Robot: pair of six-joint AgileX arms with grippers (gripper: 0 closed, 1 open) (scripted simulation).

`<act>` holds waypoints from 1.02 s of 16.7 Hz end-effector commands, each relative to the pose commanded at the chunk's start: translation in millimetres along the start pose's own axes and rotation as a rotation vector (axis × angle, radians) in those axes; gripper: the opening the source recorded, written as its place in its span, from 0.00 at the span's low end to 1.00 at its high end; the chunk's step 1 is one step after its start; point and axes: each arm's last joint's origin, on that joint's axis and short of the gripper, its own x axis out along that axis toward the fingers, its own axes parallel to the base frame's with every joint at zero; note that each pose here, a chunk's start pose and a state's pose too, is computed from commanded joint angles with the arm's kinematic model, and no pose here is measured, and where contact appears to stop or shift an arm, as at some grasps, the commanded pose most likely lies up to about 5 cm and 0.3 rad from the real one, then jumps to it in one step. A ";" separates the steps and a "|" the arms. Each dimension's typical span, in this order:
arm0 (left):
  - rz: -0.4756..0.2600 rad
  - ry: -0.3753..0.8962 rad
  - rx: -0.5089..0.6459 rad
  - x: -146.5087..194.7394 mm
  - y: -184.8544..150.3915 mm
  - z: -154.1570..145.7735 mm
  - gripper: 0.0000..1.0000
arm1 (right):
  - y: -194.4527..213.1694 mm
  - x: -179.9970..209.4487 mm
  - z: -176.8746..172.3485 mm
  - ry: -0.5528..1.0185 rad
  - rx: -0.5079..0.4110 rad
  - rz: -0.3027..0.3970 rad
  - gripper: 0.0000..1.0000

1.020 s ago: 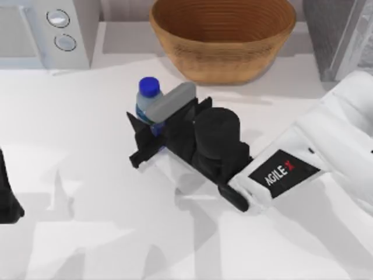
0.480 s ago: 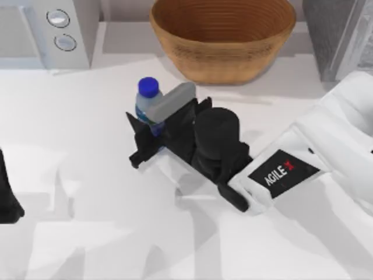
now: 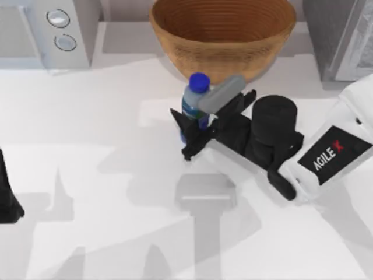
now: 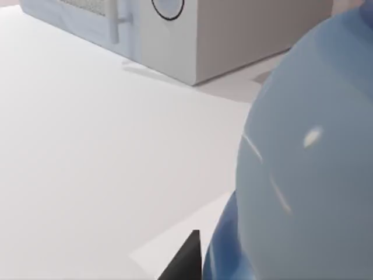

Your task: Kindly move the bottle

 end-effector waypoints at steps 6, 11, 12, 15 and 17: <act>0.000 0.000 0.000 0.0 0.0 0.0 1.00 | -110.0 -111.3 7.9 -0.041 -0.022 0.009 0.00; 0.000 0.000 0.000 0.0 0.0 0.0 1.00 | -136.9 -210.1 6.3 -0.049 -0.003 -0.015 0.00; 0.000 0.000 0.000 0.0 0.0 0.0 1.00 | -136.3 -220.2 6.4 -0.049 0.002 -0.018 0.00; 0.000 0.000 0.000 0.0 0.0 0.0 1.00 | -135.5 -228.5 7.1 -0.050 0.005 -0.022 0.00; 0.000 0.000 0.000 0.0 0.0 0.0 1.00 | -135.5 -228.5 7.1 -0.050 0.005 -0.022 0.00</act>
